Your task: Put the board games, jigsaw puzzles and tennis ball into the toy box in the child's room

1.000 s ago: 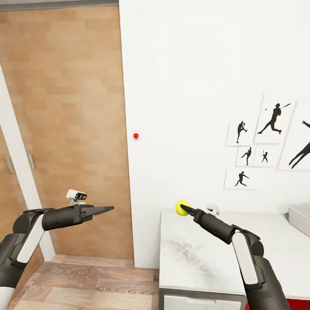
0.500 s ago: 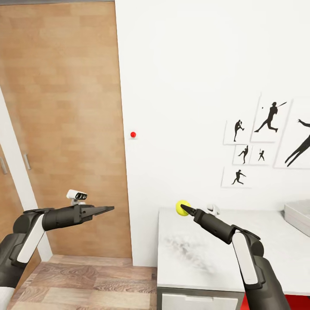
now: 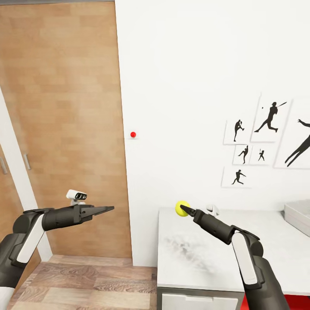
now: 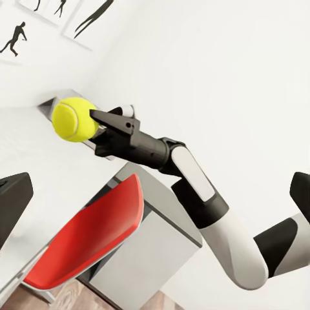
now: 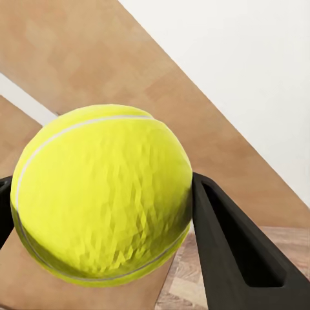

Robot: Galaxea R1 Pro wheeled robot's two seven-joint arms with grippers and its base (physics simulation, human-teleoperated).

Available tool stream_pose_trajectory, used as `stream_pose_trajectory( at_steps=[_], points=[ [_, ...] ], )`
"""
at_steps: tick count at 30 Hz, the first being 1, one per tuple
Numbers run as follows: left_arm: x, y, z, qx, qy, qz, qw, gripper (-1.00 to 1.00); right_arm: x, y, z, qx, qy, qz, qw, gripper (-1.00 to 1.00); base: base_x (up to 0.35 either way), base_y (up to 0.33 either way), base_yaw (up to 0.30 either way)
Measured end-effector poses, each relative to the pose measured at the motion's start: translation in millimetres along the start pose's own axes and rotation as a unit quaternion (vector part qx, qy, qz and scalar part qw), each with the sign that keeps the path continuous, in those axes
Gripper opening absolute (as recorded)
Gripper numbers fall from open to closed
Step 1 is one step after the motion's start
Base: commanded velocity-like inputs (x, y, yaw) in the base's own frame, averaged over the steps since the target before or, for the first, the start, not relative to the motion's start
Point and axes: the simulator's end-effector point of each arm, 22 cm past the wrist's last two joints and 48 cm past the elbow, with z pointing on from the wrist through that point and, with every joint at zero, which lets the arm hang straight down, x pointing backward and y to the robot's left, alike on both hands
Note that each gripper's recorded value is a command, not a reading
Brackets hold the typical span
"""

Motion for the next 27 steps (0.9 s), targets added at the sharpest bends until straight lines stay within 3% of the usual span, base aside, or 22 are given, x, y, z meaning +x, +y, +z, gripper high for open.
stream_pose_trajectory(
  at_steps=[6,27],
  points=[
    [0,0,0.2,0.0,0.0,0.001,1.0,1.0,1,-1,0.2,0.001,0.001,0.002,1.0,-1.0,0.0,-0.059,0.0],
    [0,1,0.3,-0.001,0.0,0.001,1.0,1.0,-11,-9,-8.1,0.007,-0.016,0.008,0.9998,-1.0,-0.046,-0.256,-0.015]
  ],
)
